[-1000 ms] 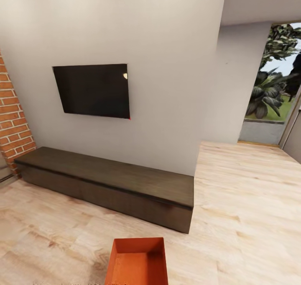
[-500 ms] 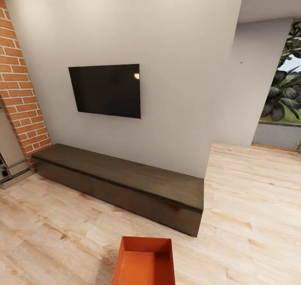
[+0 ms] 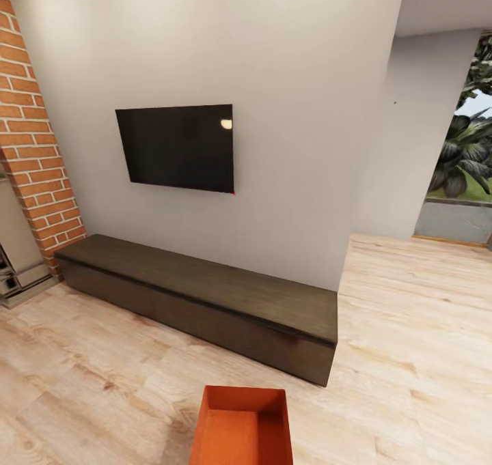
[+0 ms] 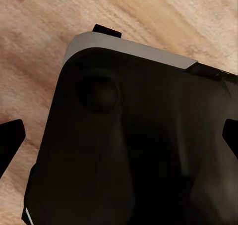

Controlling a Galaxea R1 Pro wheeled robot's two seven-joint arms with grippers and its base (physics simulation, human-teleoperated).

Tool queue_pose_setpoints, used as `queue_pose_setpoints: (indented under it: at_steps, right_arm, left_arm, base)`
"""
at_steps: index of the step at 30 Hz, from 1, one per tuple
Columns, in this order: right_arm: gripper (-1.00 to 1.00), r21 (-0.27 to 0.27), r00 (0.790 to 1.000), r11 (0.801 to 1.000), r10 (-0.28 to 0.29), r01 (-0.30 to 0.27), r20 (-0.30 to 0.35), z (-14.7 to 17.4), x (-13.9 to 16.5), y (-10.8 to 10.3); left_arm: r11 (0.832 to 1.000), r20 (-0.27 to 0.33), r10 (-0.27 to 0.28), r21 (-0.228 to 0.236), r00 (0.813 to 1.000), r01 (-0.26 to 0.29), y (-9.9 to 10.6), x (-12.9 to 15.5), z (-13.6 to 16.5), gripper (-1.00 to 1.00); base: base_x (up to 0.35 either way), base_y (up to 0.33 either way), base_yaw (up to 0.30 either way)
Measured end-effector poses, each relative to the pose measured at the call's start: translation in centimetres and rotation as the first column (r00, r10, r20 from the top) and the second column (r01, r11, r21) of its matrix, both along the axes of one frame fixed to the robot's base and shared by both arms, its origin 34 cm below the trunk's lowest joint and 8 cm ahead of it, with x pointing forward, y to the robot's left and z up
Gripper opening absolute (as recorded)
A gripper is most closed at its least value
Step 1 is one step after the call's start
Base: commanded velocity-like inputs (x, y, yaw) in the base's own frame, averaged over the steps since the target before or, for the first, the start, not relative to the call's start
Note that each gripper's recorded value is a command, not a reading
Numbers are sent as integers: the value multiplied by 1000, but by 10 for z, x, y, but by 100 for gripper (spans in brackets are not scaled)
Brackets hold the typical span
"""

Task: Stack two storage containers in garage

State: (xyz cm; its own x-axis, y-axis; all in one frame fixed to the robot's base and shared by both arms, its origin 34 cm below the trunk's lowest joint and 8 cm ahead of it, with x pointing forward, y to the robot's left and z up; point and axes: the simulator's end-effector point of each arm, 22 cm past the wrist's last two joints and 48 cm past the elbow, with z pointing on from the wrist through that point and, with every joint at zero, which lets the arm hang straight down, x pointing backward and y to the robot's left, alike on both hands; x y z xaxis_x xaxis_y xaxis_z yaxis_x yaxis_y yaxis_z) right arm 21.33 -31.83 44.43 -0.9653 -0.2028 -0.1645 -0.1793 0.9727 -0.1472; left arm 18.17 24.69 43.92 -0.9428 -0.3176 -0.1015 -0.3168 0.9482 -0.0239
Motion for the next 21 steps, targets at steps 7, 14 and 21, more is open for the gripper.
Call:
queue_pose_setpoints:
  at_steps: [7,14,21]
  right_arm:
    - [100,0,1000,1000,-1,1,0,0,0,0]
    - [100,0,1000,1000,-2,2,0,0,0,0]
    - [100,0,1000,1000,6,-6,0,0,0,0]
  left_arm:
    - [1000,-1,0,0,1000,0,0,-1,0,100]
    - [1000,-1,0,1,1000,0,1,0,0,100]
    - [1000,-1,0,1,1000,0,1,0,0,100]
  base:
    - [0,111,0]
    - [0,12,0]
    - [0,0,0]
